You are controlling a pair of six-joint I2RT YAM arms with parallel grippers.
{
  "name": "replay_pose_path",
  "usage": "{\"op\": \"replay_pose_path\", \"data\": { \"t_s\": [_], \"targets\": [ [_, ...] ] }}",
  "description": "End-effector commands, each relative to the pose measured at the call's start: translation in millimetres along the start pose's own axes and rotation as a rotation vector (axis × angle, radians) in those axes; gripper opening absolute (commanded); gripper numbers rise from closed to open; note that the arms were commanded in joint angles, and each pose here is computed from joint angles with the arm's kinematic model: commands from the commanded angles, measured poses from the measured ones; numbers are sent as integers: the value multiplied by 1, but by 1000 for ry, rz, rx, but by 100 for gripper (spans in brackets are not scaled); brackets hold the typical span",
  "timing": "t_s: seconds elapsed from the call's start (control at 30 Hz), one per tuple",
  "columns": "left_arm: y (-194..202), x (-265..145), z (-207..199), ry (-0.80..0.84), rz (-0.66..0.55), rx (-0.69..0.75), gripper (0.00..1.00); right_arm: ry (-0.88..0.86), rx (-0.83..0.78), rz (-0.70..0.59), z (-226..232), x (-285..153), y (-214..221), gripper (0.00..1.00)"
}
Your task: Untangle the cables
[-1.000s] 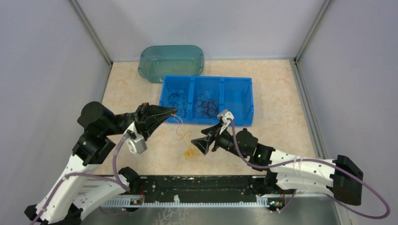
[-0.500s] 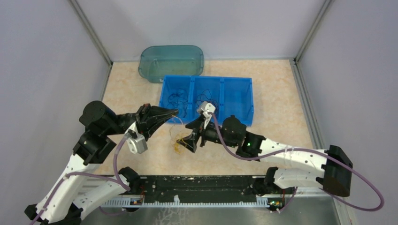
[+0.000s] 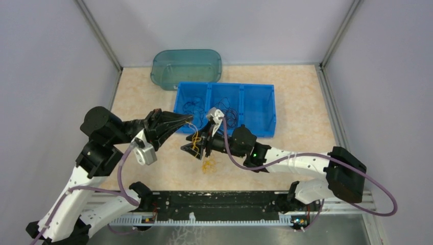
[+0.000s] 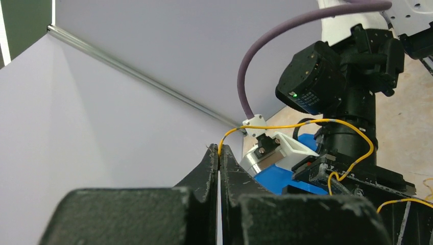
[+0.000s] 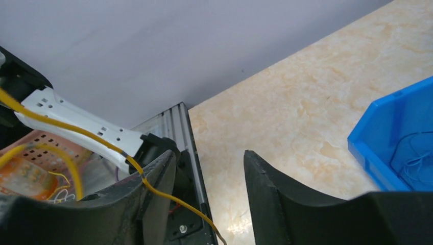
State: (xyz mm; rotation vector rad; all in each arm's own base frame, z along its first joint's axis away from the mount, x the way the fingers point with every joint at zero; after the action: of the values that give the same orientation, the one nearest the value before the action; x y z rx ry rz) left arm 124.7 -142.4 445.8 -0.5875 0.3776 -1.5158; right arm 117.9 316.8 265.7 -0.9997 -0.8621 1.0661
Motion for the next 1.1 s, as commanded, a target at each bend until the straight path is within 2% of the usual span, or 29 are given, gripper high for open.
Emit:
{"op": "replay_pose_path", "data": {
  "t_s": [0.0,0.27,0.73,1.07],
  "targets": [
    [-22,0,15,-15,-62,43,0,-51,57,-101,8,3,-6,50],
    [-42,0,37,-46,-94,106,0,22,130,-67,-2,-8,24,33],
    [-65,4,66,-116,-146,123,0,113,147,77,-13,-10,73,35],
    [-102,3,105,-200,-212,233,0,195,163,155,-24,-18,106,37]
  ]
}}
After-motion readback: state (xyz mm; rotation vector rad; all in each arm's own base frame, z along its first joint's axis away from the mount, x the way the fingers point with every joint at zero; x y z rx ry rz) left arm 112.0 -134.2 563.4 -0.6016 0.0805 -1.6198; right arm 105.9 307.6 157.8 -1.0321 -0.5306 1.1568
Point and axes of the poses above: each gripper's point midway between its finger pads, its own x axis out along the fingers, its own z axis along the line the jaws close on, y = z × x, the point moved 10 cm from there along -x, back along the fingers, and after that the axes turned 3 degrees about -x, right-handed, at the moved point
